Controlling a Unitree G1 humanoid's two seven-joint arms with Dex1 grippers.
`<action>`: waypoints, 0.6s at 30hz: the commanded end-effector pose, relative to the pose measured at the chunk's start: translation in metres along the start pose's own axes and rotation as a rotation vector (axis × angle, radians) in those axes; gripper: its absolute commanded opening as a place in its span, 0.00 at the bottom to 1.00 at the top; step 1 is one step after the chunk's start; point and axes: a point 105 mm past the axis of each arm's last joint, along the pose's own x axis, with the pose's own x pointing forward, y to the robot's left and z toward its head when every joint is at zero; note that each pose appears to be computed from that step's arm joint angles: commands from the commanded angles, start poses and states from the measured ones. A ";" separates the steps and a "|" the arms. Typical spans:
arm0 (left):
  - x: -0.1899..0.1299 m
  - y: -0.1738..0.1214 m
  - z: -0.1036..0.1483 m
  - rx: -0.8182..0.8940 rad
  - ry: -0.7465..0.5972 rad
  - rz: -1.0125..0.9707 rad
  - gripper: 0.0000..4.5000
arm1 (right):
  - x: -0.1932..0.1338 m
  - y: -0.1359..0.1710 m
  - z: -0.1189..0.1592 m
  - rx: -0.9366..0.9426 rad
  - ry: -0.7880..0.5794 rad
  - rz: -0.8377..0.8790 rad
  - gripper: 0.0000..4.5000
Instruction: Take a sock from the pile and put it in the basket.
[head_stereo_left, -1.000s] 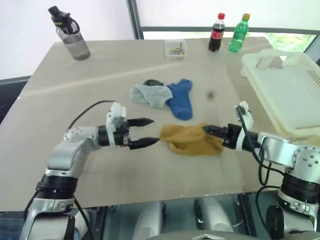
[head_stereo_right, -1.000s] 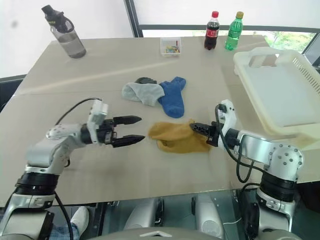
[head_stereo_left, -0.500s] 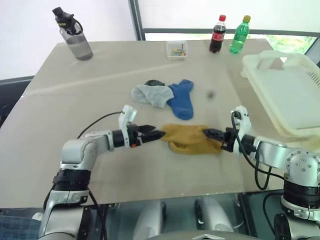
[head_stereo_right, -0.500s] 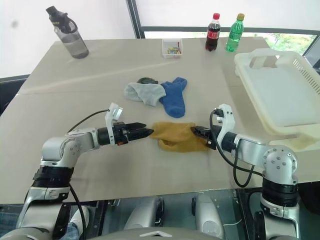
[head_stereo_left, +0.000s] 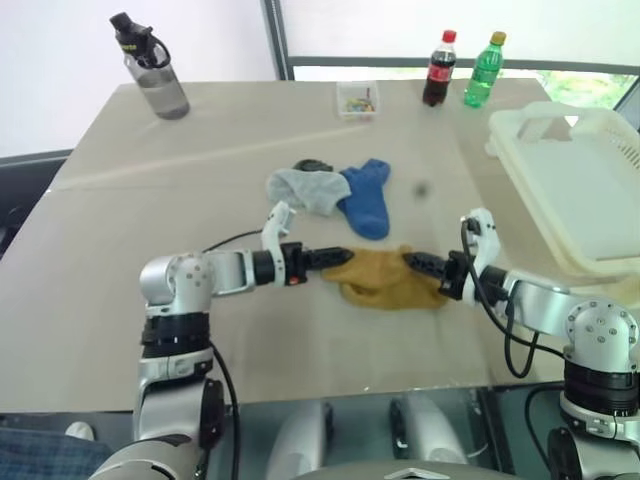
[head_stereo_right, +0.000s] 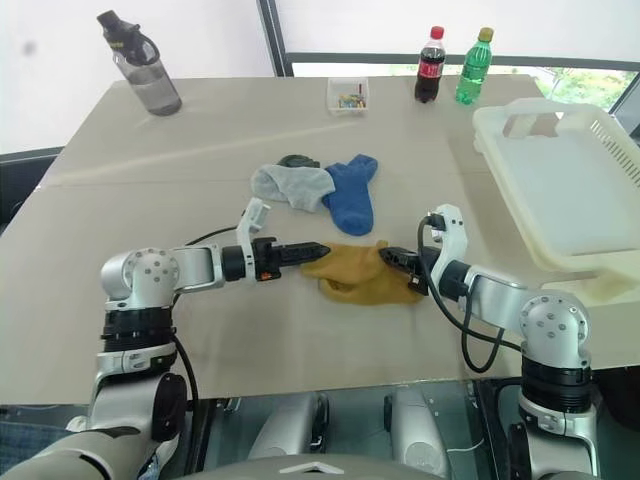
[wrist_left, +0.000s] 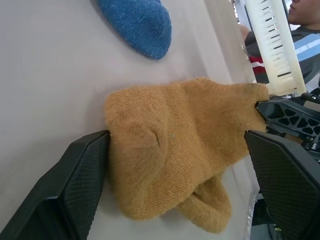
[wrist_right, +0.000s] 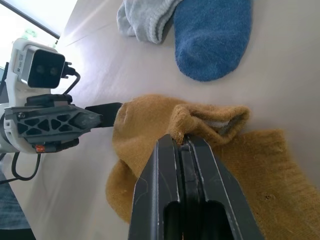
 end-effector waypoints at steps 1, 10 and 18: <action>0.007 0.008 -0.018 -0.052 0.076 0.031 1.00 | -0.003 0.010 0.006 -0.030 -0.036 0.032 0.01; -0.003 0.007 -0.007 -0.037 -0.001 -0.003 0.21 | -0.003 0.008 0.005 -0.023 -0.043 0.024 0.00; -0.016 -0.019 0.002 -0.048 -0.097 -0.180 0.01 | -0.005 0.008 0.007 -0.021 -0.049 0.033 0.00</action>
